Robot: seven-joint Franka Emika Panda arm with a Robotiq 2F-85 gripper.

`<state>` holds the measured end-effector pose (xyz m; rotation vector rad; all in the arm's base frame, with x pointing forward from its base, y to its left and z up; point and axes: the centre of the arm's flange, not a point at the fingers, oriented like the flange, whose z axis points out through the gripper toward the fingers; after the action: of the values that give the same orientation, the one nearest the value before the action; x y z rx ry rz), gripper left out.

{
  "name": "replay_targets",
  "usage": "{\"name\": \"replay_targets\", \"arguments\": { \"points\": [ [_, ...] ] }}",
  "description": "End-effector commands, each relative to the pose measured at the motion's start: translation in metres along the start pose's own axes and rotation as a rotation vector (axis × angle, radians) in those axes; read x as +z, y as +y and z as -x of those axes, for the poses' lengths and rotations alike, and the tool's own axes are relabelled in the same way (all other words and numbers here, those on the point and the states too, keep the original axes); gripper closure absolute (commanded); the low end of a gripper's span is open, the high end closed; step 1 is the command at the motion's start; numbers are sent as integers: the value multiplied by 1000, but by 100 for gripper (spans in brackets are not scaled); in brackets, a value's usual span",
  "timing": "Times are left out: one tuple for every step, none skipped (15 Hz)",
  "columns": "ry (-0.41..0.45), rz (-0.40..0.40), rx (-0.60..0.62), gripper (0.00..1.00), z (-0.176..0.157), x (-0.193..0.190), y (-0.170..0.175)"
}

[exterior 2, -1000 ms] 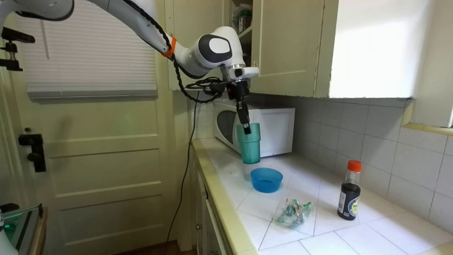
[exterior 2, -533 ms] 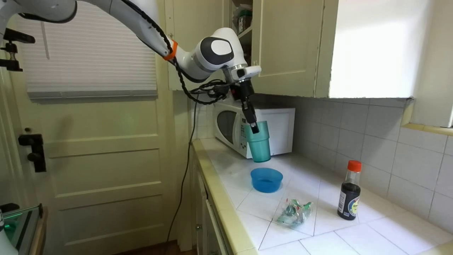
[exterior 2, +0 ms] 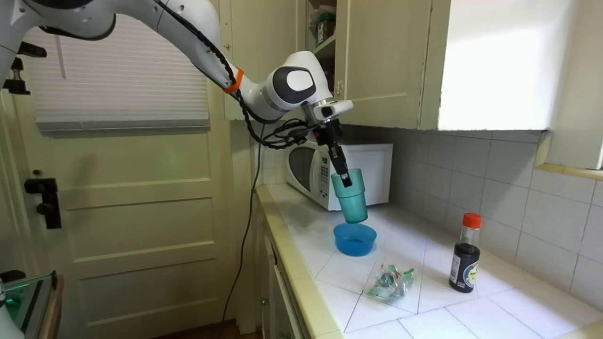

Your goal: Put the blue cup in the blue bowl.

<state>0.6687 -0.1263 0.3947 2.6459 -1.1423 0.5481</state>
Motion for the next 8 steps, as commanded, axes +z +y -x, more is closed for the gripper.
{"name": "replay_targets", "arguments": {
  "points": [
    [-10, -6, 0, 99, 3, 12, 1],
    [-18, -3, 4, 99, 5, 16, 3],
    [-28, 1, 8, 99, 6, 20, 5],
    [-35, 5, 16, 99, 8, 23, 8],
    [-41, 8, 20, 99, 10, 26, 10],
    [-50, 6, 22, 99, 11, 30, 9],
    [-60, 8, 26, 99, 12, 34, 9],
    [-70, 7, 34, 99, 14, 37, 8]
  ]
}}
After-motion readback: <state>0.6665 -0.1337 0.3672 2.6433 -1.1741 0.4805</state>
